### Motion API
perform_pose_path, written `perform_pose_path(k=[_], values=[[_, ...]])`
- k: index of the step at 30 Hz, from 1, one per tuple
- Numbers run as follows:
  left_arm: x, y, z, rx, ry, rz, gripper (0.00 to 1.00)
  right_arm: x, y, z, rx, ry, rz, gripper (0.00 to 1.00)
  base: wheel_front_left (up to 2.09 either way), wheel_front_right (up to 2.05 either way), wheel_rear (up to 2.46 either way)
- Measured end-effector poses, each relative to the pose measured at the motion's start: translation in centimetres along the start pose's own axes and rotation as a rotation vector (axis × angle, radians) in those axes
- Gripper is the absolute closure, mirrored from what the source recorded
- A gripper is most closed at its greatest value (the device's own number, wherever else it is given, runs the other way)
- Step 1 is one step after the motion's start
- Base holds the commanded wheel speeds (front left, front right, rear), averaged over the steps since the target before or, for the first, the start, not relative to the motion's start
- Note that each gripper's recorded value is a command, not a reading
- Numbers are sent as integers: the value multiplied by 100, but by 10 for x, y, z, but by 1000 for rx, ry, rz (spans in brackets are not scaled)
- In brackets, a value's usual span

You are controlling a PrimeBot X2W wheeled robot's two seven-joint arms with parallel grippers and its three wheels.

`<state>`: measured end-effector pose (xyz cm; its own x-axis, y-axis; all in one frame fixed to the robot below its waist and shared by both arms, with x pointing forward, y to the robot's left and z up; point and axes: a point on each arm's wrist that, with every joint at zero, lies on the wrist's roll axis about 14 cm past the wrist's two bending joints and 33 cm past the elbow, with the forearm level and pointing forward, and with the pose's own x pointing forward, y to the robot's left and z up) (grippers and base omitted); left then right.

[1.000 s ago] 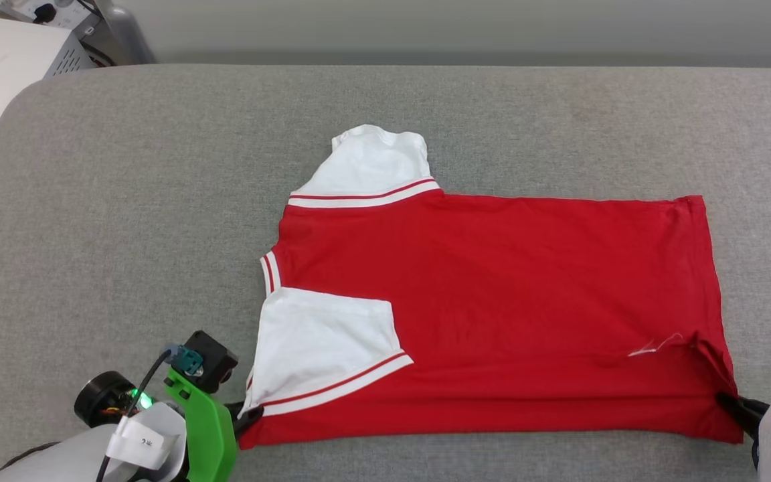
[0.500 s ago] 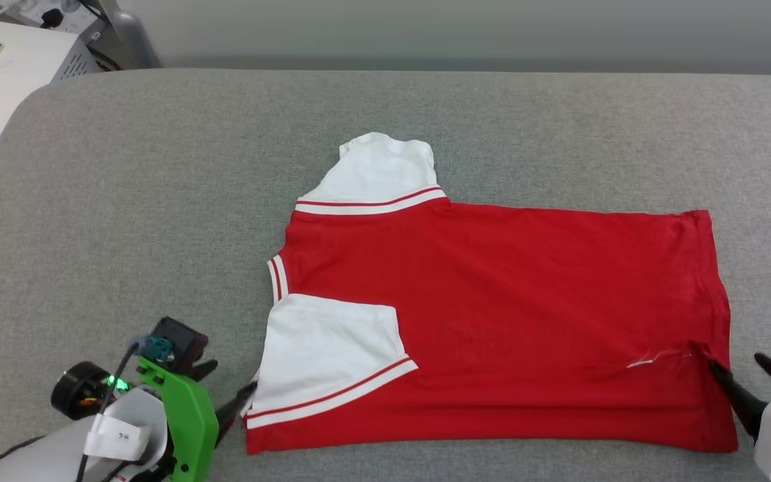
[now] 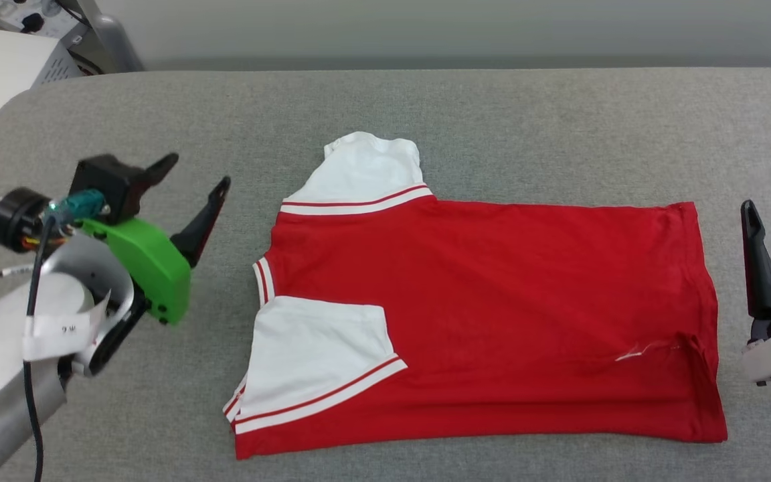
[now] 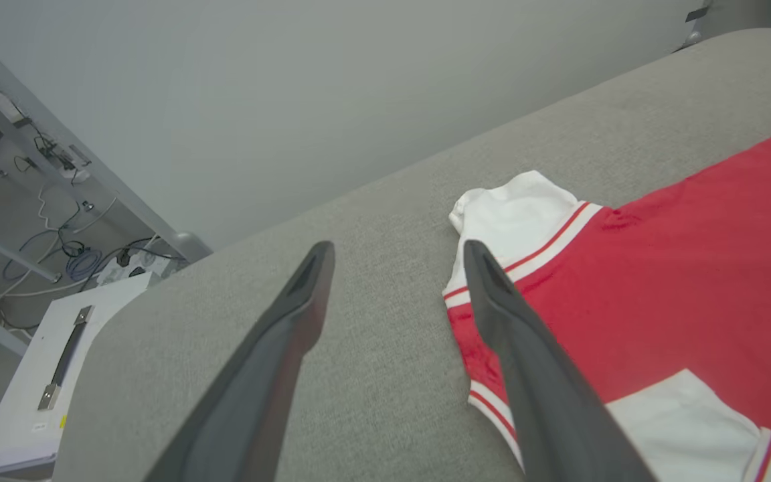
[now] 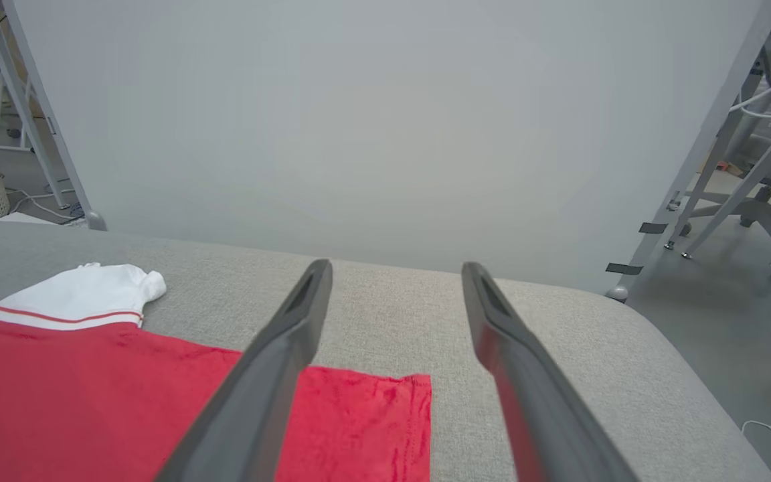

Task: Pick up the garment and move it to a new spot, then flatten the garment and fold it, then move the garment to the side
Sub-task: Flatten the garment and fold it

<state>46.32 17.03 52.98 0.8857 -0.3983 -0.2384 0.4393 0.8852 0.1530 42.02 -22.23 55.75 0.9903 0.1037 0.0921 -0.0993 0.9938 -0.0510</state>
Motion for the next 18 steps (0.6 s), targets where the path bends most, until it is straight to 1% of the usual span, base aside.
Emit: perform_pose_path(k=[2, 5, 7, 11, 18], values=[[17, 3, 17, 12, -35, -10, 0, 4, 6, 9, -13, -54, -2, 0, 0, 0, 0], [41, 10, 34, 13, -49, -23, 0, 10, 15, 12, 7, -91, 6, 0, 0, 0, 0], [57, 11, 35, -12, -13, -48, 0, 13, 22, 10, 22, -97, 17, 0, 0, 0, 0], [89, 5, 11, -132, 180, -125, 0, 21, 31, -2, 37, -77, 35, 0, 0, 0, 0], [128, -12, -30, -103, 516, -248, 0, 35, 27, -26, 32, -37, 32, 0, 0, 0, 0]])
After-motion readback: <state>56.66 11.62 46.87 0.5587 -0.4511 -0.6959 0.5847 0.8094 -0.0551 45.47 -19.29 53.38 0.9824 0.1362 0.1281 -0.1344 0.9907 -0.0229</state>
